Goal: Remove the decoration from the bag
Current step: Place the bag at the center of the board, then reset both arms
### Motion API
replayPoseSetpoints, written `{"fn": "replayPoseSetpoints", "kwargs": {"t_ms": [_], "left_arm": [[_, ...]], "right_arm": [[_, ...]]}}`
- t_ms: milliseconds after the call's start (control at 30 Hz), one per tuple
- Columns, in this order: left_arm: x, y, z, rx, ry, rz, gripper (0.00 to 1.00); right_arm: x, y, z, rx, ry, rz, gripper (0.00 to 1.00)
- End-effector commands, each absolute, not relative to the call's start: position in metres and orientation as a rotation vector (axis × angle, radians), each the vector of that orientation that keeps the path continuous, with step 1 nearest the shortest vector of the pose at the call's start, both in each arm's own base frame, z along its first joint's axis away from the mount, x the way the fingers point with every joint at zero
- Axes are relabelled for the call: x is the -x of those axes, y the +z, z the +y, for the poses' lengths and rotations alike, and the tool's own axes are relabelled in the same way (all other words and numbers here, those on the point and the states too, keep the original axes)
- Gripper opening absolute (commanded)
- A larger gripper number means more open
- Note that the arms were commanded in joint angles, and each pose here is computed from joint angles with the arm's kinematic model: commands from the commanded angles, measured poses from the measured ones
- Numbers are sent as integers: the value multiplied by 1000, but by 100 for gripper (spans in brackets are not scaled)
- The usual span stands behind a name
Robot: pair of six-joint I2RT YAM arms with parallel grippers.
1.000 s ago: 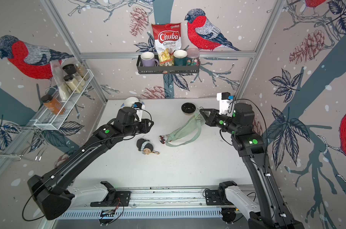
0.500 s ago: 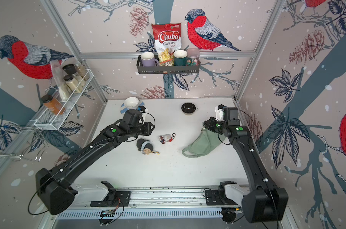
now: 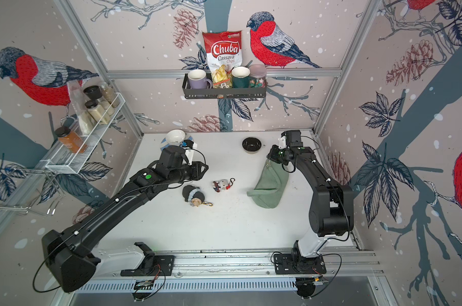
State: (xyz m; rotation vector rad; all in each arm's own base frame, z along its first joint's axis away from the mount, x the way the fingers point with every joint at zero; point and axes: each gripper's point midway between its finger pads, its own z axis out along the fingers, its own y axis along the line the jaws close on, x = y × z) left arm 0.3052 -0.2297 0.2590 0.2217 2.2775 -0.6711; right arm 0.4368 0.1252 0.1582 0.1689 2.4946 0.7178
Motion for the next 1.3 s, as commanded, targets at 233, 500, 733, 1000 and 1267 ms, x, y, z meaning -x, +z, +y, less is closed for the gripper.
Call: {"fn": "replayPoseSetpoints", "kwargs": {"t_ms": [233,500,733,1000,1267], "left_arm": [[-305,251,-231,-222,-684,2288,38],[-302,260,-229,-220,-696,2275,42],[-316,310,-214,-191,-638,2152,54],[-346,322,-130,-8,-245,1951,93],[-367,250,-35,109,235,1851,96]], "right_arm": [[-446,118,163,-203,623,2652,0],[-433,122,172,-178,509,2698,23],[-424,162,155,-144,342,2602,72],[-399,238,115,-93,337,2328,100],[-391,241,58,-86,48,2050,97]]}}
